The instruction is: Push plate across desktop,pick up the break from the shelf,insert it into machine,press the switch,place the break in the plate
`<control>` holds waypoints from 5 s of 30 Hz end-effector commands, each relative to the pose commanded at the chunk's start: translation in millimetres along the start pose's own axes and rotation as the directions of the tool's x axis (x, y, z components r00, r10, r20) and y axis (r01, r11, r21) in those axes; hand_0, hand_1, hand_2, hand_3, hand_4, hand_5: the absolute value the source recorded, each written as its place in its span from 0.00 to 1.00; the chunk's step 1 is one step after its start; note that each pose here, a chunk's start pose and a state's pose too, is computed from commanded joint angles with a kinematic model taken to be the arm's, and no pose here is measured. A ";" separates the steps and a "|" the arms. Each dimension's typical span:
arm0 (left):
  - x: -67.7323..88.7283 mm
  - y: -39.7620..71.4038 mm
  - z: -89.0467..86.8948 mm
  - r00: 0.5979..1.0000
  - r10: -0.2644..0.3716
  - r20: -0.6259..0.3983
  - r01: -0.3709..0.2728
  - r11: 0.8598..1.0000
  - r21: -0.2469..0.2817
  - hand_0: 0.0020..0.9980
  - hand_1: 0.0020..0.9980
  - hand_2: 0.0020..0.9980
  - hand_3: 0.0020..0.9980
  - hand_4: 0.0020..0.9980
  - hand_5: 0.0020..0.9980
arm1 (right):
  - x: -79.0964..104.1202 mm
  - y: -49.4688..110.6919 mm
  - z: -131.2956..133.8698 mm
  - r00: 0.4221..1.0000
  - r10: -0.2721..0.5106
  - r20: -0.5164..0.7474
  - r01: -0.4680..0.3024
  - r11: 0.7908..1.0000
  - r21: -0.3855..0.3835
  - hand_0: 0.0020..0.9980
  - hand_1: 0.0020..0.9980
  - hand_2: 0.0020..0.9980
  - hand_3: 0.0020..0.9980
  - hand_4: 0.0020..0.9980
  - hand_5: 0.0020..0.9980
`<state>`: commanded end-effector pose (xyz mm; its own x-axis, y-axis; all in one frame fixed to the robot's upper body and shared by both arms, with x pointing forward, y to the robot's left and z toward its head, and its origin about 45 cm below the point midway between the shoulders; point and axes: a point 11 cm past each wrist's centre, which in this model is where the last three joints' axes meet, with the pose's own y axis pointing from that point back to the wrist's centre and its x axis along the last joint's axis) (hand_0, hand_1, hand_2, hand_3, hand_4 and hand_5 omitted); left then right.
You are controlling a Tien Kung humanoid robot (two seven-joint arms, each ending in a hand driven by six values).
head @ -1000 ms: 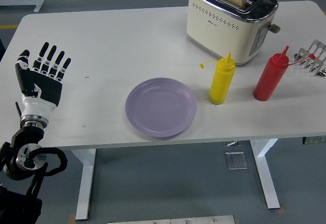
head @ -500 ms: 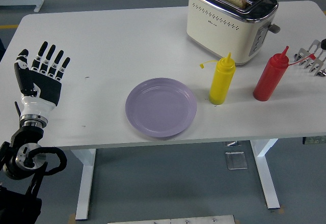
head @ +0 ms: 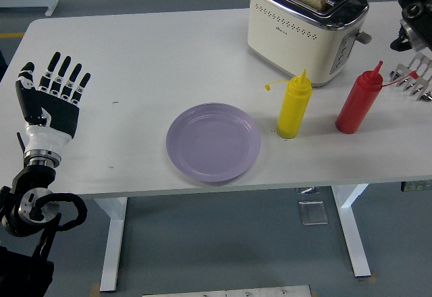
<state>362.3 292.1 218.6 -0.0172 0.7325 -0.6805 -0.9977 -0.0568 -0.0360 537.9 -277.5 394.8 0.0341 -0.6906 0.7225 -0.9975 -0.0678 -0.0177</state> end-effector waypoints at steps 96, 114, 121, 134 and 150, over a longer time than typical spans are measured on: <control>0.2 1.3 -7.2 1.000 0.001 0.003 -0.001 1.000 0.018 0.85 0.87 0.88 0.78 0.54 1.00 | -34.0 -33.2 -49.3 0.809 0.056 -0.585 -0.094 0.995 -0.036 0.23 0.33 0.44 0.51 0.36 0.03; 2.3 2.5 -6.8 1.000 0.006 0.008 -0.006 1.000 0.019 0.85 0.86 0.88 0.78 0.54 1.00 | 40.8 -16.8 -101.7 0.836 0.277 -0.474 -0.232 0.961 0.152 0.23 0.32 0.42 0.50 0.29 0.04; 3.0 2.4 -5.6 1.000 0.008 0.008 -0.008 1.000 0.015 0.85 0.86 0.88 0.78 0.54 1.00 | 47.2 -2.9 -120.6 0.880 0.225 -0.419 -0.157 0.969 0.190 0.23 0.32 0.42 0.49 0.28 0.04; 2.0 1.6 -5.2 1.000 0.006 0.005 -0.006 1.000 0.013 0.85 0.87 0.88 0.78 0.54 1.00 | -33.6 33.5 -156.7 0.879 -0.080 -0.471 0.215 0.947 0.240 0.23 0.32 0.42 0.49 0.25 0.05; 0.7 0.3 -4.7 1.000 0.005 0.001 -0.005 1.000 0.009 0.86 0.87 0.88 0.78 0.54 1.00 | -154.1 81.1 -138.9 0.729 -0.514 -0.452 0.625 0.769 0.134 0.23 0.31 0.41 0.49 0.22 0.05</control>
<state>362.2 289.4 214.7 -0.0218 0.7329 -0.6800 -0.9982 -0.0540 -0.0261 443.3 -76.6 378.0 0.5103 -0.1432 0.8480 -0.7375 -0.5802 0.3458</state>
